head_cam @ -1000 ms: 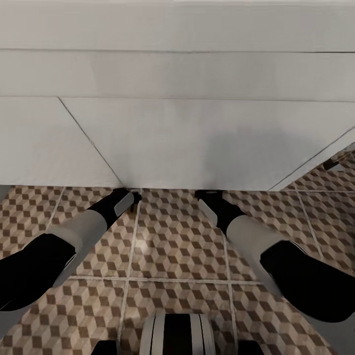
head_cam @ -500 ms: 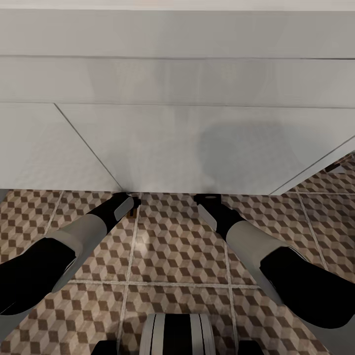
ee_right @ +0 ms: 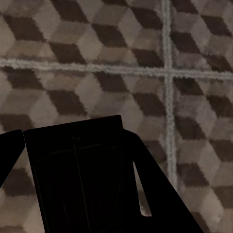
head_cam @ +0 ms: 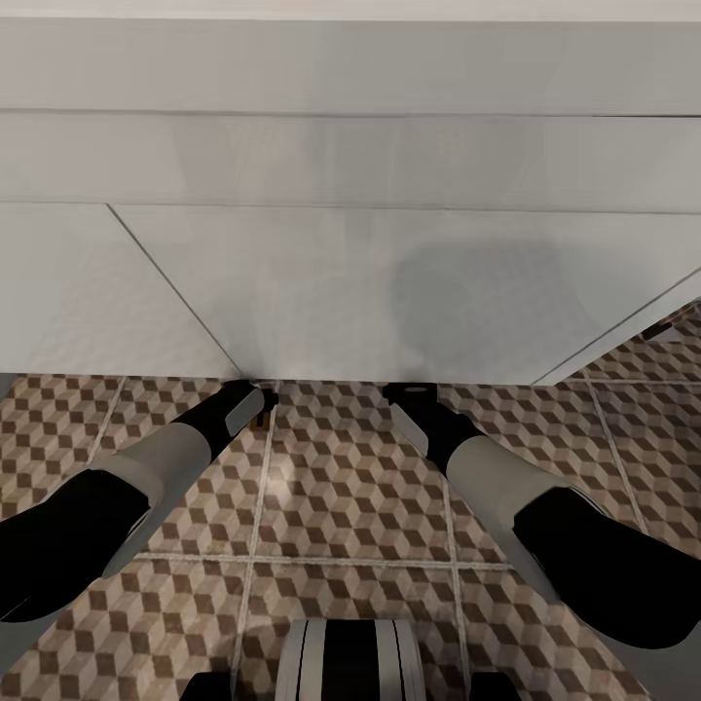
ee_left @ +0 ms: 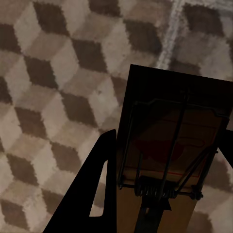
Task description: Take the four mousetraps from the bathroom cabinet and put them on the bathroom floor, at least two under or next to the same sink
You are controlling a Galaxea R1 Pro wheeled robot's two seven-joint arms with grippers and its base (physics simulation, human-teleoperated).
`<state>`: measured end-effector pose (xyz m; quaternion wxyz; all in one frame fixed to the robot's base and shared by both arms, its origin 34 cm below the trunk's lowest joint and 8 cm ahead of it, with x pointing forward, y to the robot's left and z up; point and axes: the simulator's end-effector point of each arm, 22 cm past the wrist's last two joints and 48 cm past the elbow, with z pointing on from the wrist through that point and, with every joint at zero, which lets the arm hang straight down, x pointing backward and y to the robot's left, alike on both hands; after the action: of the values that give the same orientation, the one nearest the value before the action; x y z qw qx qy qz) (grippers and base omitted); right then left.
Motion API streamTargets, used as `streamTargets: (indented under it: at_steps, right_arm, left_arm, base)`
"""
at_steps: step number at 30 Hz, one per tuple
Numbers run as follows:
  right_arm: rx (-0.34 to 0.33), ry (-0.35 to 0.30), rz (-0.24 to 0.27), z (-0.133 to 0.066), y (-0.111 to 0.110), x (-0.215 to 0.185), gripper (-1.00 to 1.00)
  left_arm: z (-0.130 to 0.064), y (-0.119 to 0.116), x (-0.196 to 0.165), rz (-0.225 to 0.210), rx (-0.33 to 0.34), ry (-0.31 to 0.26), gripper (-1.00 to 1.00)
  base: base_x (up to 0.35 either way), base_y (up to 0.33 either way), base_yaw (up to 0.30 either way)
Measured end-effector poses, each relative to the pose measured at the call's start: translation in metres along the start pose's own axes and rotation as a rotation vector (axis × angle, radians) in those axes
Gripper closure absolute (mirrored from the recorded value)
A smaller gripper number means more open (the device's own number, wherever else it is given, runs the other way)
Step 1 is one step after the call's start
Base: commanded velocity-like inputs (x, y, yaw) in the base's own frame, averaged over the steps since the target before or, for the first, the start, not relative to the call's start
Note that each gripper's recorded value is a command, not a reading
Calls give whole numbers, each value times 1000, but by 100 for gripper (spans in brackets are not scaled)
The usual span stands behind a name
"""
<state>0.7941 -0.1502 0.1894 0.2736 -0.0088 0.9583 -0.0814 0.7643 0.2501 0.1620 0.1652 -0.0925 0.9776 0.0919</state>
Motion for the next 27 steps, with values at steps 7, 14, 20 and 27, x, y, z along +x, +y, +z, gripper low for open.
streamTargets:
  at_steps: [7,14,20,27]
  right_arm:
    - [0,-1,-3,0,0,0,100]
    - [1,-1,-4,0,-1,0,100]
    - [-5,-25,20,1,1,-5,100]
    - [-10,-13,16,0,2,-3,100]
  left_arm:
    - [0,0,0,0,0,1,100]
    - [0,0,0,3,0,0,100]
    - [0,-2,0,-8,7,1,100]
    - [0,-2,0,-5,8,-1,100]
  base:
    - [0,0,0]
    - [0,0,0]
    - [0,0,0]
    - [0,0,0]
